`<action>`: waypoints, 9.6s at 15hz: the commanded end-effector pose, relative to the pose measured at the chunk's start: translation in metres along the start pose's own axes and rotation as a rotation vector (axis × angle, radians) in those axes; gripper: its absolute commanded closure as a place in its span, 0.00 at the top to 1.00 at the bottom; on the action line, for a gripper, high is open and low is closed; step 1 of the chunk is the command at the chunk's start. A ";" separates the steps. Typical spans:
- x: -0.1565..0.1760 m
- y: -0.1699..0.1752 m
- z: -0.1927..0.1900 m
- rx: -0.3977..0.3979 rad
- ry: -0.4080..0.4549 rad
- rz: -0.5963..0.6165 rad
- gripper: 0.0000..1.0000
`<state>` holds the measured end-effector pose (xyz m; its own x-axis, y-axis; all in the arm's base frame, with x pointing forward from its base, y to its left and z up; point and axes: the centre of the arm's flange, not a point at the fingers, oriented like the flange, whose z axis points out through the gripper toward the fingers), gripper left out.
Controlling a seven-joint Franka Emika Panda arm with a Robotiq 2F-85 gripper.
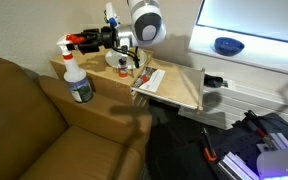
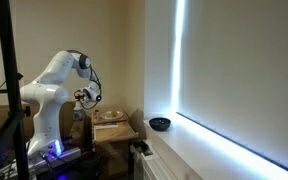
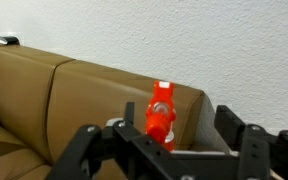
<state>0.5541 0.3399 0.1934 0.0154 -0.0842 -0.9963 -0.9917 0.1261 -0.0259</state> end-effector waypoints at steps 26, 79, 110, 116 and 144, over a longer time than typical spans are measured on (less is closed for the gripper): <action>-0.101 -0.004 -0.188 0.182 -0.157 -0.307 0.06; 0.011 0.143 -0.369 0.898 -0.316 -0.528 1.00; -0.340 0.238 -0.394 0.950 0.869 -1.440 1.00; -0.277 0.280 -0.372 0.836 1.044 -1.628 1.00; -0.177 0.175 -0.399 -0.285 1.528 -2.259 1.00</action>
<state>0.3169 -0.0445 0.4342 0.2939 -0.0847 0.9521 0.1533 -0.9790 -0.1344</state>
